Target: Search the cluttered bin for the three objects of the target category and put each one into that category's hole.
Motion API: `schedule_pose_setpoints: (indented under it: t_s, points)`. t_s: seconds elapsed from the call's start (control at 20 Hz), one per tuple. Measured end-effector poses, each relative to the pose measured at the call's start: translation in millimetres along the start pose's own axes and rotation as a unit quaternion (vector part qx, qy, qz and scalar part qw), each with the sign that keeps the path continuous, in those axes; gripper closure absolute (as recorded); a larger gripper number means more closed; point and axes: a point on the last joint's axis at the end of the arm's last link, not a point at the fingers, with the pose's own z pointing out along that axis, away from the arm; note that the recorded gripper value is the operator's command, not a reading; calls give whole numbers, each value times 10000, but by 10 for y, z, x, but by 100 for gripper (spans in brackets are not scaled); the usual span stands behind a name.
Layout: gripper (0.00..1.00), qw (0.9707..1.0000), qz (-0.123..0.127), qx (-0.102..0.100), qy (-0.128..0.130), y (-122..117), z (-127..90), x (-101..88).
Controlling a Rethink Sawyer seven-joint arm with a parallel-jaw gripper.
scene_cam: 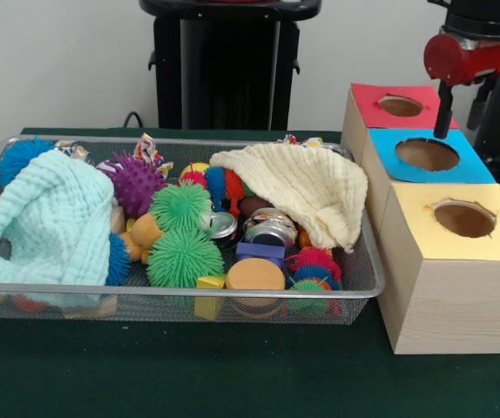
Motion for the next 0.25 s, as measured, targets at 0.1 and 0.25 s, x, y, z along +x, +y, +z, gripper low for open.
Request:
schedule_pose_setpoints:
  t_s: [0.1,0.25]
  points:
    - [0,10000,20,45,-42,-38,-62,-8]
    - [0,9999,54,102,-67,-95,-115,-1]
